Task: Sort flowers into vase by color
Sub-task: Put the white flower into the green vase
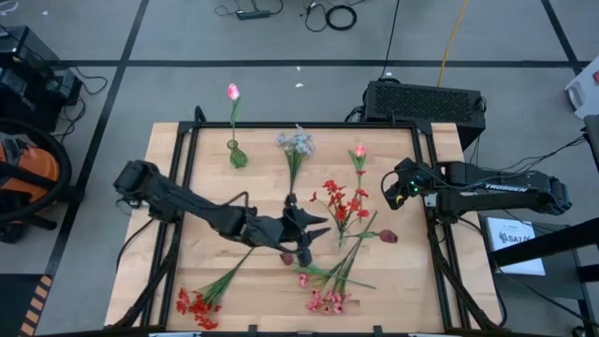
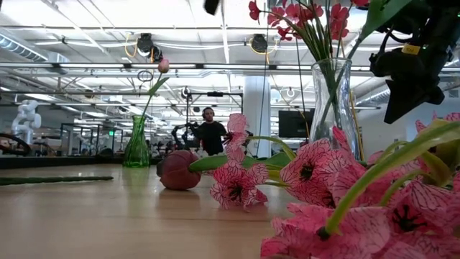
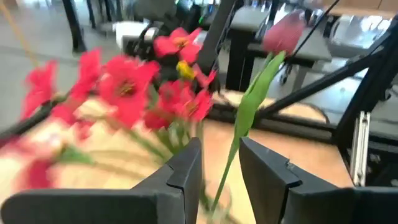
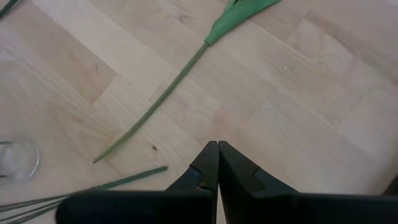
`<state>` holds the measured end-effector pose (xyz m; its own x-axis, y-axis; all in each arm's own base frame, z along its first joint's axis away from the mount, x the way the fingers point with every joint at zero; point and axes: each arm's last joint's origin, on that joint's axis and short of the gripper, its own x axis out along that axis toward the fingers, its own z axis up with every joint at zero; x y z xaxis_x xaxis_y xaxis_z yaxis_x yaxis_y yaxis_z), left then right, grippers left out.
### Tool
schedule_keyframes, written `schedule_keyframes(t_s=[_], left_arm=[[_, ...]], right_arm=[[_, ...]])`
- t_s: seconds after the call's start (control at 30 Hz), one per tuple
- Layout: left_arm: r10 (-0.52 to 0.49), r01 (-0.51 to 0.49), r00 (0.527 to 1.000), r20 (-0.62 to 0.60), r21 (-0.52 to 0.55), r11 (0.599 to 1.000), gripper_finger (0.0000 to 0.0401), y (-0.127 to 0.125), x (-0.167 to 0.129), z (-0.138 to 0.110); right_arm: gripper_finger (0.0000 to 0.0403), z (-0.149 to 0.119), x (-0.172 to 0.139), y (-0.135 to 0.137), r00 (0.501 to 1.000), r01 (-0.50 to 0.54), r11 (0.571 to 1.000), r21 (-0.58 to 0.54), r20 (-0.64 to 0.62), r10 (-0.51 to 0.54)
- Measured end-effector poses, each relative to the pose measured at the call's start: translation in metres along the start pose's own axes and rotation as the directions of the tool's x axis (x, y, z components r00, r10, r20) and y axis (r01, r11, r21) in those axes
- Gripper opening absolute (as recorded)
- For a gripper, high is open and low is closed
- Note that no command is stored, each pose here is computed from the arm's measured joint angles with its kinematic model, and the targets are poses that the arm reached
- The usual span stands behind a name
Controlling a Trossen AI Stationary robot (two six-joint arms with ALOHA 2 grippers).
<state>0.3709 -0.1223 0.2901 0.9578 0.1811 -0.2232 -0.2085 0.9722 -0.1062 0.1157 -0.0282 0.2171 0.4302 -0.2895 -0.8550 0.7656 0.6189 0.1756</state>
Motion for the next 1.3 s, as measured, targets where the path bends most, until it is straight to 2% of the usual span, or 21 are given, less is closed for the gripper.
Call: schedule_keyframes(t_s=[0.17, 0.27, 0.4, 0.57, 0.73, 1.07, 1.17, 1.3], left_arm=[[0.034, -0.040, 0.993, -0.113, -0.056, 0.998, 0.0113, 0.011, -0.025, 0.010], [0.117, -0.140, 0.975, -0.187, -0.113, 0.984, 0.0113, 0.020, -0.037, 0.009], [0.269, -0.329, 0.923, -0.274, -0.202, 0.922, 0.0113, 0.039, -0.045, 0.003], [0.340, -0.473, 0.838, -0.427, -0.258, 0.842, 0.0113, 0.063, -0.044, -0.009], [0.372, -0.537, 0.783, -0.499, -0.239, 0.809, 0.0113, 0.087, -0.038, -0.011], [0.512, -0.681, 0.700, -0.499, -0.250, 0.688, 0.0113, 0.163, -0.021, 0.002], [0.523, -0.688, 0.692, -0.498, -0.235, 0.687, 0.0113, 0.181, -0.018, 0.005], [0.430, -0.635, 0.736, -0.524, -0.311, 0.707, 0.0121, 0.204, -0.014, 0.011]], right_arm=[[0.0000, 0.001, 0.000, 0.001, 1.000, -0.011, 1.000, 0.004, 0.014, 0.011], [0.0000, 0.002, 0.000, 0.002, 1.000, -0.018, 1.000, 0.007, 0.026, 0.018], [0.0000, 0.004, 0.000, 0.003, 0.999, -0.029, 1.000, 0.010, 0.040, 0.028], [0.0000, 0.006, 0.000, 0.005, 0.997, -0.051, 0.999, 0.016, 0.067, 0.050], [0.0000, 0.008, -0.001, 0.006, 0.994, -0.065, 0.998, 0.020, 0.084, 0.063], [0.0000, 0.008, 0.000, 0.006, 0.995, -0.065, 0.991, 0.115, 0.088, 0.055], [0.0000, 0.008, 0.000, 0.006, 0.995, -0.067, 0.988, 0.140, 0.088, 0.055], [0.0000, 0.008, 0.000, 0.006, 0.994, -0.056, 0.983, 0.177, 0.101, 0.039]])
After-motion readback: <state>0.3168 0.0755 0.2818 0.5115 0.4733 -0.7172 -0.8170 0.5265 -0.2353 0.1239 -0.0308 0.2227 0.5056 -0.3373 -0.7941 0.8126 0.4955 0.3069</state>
